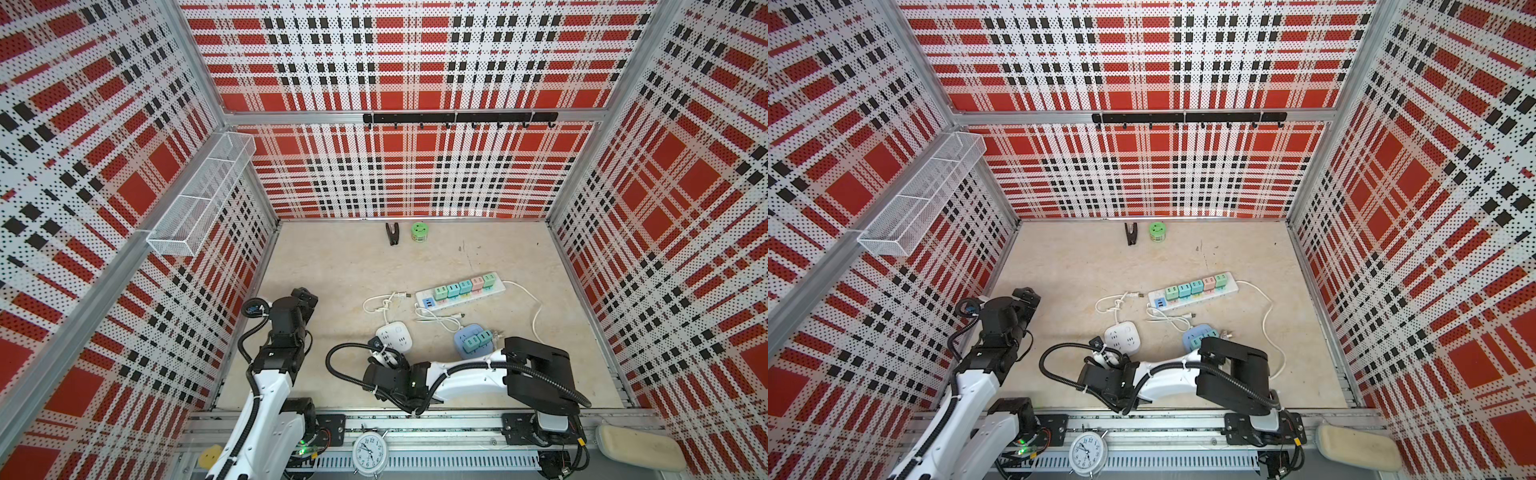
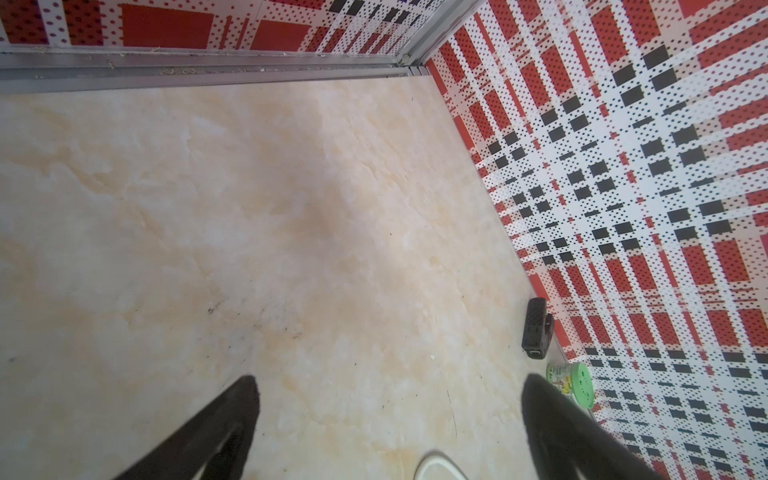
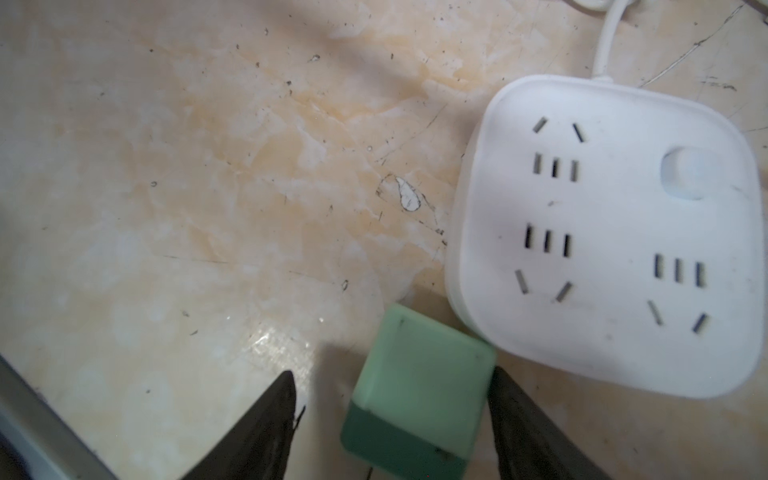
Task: Insert the plug
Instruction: 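Lower the right gripper onto the mint-green adapter and close it, then lift the mint-green adapter with the right gripper while the left gripper reaches toward it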
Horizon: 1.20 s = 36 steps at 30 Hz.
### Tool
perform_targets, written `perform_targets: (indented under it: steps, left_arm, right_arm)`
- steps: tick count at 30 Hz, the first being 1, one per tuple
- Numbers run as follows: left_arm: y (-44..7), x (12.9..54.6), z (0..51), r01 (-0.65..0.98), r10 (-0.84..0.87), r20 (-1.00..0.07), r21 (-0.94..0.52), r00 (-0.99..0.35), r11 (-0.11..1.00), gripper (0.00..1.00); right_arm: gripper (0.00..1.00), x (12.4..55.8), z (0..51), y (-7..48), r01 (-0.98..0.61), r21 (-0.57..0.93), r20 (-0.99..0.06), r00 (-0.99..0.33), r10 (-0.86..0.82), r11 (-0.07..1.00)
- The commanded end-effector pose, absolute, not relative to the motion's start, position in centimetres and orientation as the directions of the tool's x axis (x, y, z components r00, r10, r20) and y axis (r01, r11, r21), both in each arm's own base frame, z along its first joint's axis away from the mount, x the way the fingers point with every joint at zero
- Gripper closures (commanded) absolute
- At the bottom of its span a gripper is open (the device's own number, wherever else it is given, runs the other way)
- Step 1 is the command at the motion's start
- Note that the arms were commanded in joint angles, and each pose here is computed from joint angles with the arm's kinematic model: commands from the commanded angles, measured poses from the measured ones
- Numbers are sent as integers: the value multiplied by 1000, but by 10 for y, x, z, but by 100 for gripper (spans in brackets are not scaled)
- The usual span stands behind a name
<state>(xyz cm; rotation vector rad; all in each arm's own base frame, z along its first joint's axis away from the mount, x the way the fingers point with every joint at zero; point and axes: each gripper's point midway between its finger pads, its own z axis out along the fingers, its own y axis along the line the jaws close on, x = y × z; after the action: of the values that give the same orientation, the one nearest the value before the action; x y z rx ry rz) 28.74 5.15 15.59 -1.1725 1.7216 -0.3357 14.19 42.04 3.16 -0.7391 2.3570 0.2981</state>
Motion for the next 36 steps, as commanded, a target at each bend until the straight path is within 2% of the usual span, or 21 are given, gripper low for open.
perform_targets:
  steps: [1, 9, 15, 20, 25, 31, 36]
  left_arm:
    - [55, 286, 156, -546, -827, -561, -686, -24, 481, 1]
    - [52, 289, 159, -519, -823, -567, -694, -33, 499, 1]
    - [46, 289, 166, -447, -826, -563, -734, -19, 511, 1]
    - [41, 284, 185, -330, -799, -602, -756, 10, 565, 1]
    - [11, 283, 219, -80, -740, -673, -736, -19, 672, 0]
    - [-17, 288, 237, 47, -704, -698, -714, -127, 699, 4]
    - [-53, 297, 245, 151, -652, -713, -696, -258, 702, 6]
  right_arm:
    - [30, 145, 29, 426, -563, 17, -653, -632, -417, 826]
    - [46, 147, 15, 425, -563, -35, -636, -625, -453, 826]
    - [50, 150, 14, 421, -556, -56, -646, -613, -455, 829]
    - [60, 151, 21, 423, -577, -44, -670, -588, -453, 815]
    - [64, 160, 54, 420, -592, -54, -746, -511, -427, 804]
    - [70, 184, 103, 399, -554, -64, -842, -416, -343, 830]
    - [73, 208, 149, 368, -523, -88, -919, -285, -271, 848]
